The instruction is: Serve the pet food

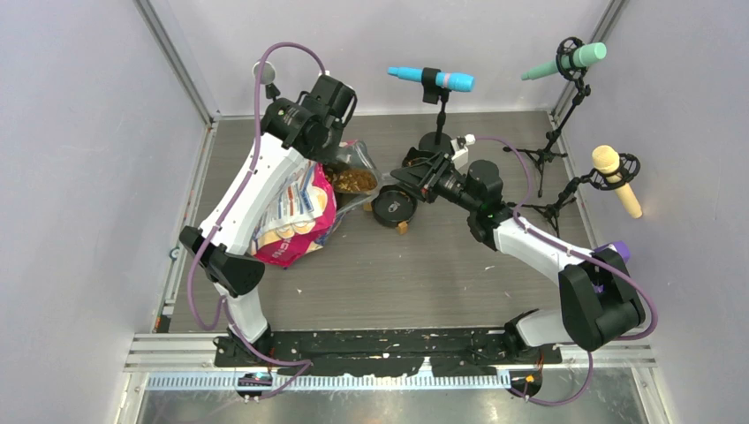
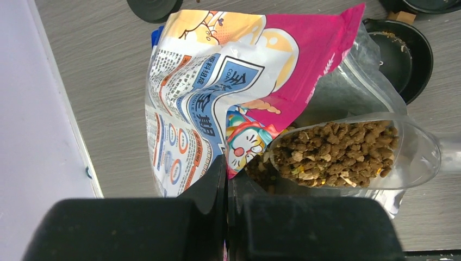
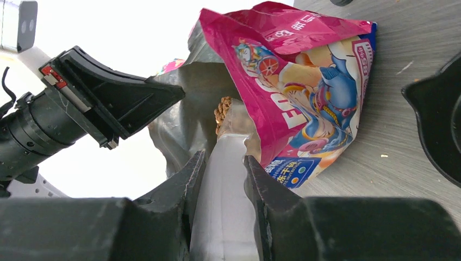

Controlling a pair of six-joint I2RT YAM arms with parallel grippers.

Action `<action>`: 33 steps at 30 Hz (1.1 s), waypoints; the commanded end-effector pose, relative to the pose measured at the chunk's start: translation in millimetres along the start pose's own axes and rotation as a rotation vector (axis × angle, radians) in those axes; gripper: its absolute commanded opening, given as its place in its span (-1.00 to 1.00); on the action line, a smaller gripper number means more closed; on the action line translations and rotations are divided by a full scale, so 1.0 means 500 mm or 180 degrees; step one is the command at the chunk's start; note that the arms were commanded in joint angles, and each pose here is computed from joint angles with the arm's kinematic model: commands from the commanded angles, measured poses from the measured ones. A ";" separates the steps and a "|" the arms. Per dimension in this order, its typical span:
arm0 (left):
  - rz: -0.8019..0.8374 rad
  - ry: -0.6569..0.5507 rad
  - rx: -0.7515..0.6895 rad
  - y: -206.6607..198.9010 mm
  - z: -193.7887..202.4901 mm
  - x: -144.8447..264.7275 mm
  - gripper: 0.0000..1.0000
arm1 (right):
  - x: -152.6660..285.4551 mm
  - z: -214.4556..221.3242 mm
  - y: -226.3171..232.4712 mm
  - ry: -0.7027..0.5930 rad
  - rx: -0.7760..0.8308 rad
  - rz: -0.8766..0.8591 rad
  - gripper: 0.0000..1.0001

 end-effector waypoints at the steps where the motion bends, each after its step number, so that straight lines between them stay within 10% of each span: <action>1: -0.0018 -0.0372 0.0114 0.032 -0.012 0.063 -1.00 | 0.030 -0.007 0.050 0.0013 0.0004 -0.0359 -0.90; 33: 0.0300 -0.0427 0.0094 0.022 -0.010 0.056 -1.00 | -0.011 0.009 0.153 -0.0064 0.1845 0.0504 -0.89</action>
Point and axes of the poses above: each gripper's point midway between its finger pads, its own x axis back along the fingers, its own y axis along the line the jaws close on, z = x × y, the point moved 8 cm from there along x, back along the fingers, and after that the axes turned 10 degrees about -x, right-handed, at the moved point
